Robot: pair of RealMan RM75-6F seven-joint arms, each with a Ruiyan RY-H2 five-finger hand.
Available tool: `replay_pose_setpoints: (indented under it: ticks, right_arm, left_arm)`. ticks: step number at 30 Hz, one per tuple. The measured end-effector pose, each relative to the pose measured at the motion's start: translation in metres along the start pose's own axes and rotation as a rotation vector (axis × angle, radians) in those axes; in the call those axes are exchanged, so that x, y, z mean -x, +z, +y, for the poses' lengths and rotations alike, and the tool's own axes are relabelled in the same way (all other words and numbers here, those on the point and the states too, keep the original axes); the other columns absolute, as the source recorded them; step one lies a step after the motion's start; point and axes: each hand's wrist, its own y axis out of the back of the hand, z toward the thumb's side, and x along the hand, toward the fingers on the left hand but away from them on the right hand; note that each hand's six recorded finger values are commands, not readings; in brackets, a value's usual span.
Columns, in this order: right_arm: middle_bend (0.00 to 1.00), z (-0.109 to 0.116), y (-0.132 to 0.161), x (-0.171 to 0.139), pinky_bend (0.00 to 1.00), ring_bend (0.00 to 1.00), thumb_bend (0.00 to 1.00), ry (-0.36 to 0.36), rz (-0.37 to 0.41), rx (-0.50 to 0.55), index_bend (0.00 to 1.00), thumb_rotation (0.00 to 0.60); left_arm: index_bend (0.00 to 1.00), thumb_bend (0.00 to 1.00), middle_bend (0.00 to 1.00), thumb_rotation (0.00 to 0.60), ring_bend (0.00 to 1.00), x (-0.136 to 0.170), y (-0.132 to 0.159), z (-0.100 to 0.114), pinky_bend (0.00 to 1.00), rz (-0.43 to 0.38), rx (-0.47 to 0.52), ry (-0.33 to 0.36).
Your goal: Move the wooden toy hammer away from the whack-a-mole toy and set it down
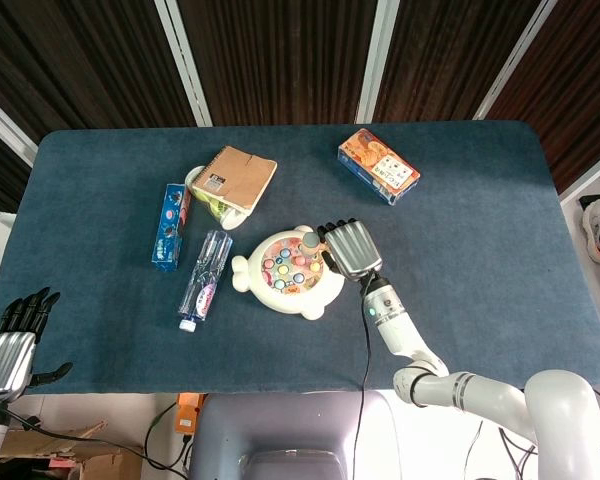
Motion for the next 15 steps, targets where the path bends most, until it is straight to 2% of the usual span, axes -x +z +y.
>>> replay_pose_setpoints:
  ticks: [15]
  right_arm:
    - [0.81,-0.0076,0.0031,0.0012,0.7,0.71,0.54,0.011,0.001,0.002,1.0,0.6]
  left_arm:
    - [0.0,0.09,0.0,0.6,0.0,-0.0005,0.0006,0.0002,0.06,-0.003,0.001,-0.001]
